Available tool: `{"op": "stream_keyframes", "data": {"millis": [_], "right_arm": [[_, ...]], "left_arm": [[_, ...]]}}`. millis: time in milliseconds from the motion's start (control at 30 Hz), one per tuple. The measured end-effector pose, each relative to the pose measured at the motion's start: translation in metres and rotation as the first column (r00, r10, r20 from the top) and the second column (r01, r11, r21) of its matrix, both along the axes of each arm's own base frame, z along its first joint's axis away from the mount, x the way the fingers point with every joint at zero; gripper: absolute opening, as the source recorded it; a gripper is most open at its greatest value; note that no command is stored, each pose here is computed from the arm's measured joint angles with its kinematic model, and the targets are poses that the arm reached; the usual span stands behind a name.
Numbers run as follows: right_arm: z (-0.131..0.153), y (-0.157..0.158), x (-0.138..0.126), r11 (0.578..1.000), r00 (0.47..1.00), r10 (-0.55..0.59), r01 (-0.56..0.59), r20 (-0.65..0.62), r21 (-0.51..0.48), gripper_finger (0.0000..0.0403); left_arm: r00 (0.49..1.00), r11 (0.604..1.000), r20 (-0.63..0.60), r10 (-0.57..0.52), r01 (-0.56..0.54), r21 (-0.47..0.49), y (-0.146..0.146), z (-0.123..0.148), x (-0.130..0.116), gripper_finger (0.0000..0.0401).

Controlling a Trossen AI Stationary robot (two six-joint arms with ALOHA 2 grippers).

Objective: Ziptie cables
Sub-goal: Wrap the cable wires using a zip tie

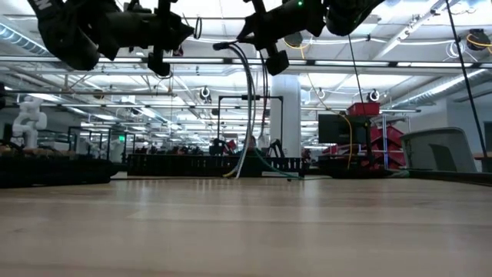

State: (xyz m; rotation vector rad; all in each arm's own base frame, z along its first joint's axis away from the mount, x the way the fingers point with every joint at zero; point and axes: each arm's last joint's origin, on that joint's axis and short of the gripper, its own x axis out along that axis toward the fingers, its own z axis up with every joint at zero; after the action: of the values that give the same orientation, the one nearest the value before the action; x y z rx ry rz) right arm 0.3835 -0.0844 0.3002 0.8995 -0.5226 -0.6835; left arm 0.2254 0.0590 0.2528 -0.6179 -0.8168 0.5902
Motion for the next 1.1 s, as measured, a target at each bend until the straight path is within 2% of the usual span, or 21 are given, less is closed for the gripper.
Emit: {"op": "stream_keyframes", "data": {"millis": [200,433,800,1100], "right_arm": [[0.001,0.008,0.001,1.000,0.999,-0.009,0.008,0.044,0.030,0.0000],[0.004,0.012,0.001,0.999,0.995,-0.005,0.000,0.104,0.048,0.0000],[0.003,0.013,0.001,0.999,0.996,-0.017,0.013,0.085,0.047,0.0000],[0.004,0.016,0.001,0.999,0.996,-0.006,0.002,0.092,0.046,0.0000]], "left_arm": [[0.996,0.997,-0.044,0.077,-0.076,0.024,0.004,0.001,-0.001,0.0000],[0.992,0.994,-0.074,0.107,-0.105,0.032,0.008,0.002,0.000,0.0000],[0.989,0.993,-0.133,0.063,-0.049,0.105,0.013,0.013,0.036,0.0000],[0.969,0.979,-0.190,0.156,-0.127,0.158,0.020,0.014,0.039,0.0000]]}}
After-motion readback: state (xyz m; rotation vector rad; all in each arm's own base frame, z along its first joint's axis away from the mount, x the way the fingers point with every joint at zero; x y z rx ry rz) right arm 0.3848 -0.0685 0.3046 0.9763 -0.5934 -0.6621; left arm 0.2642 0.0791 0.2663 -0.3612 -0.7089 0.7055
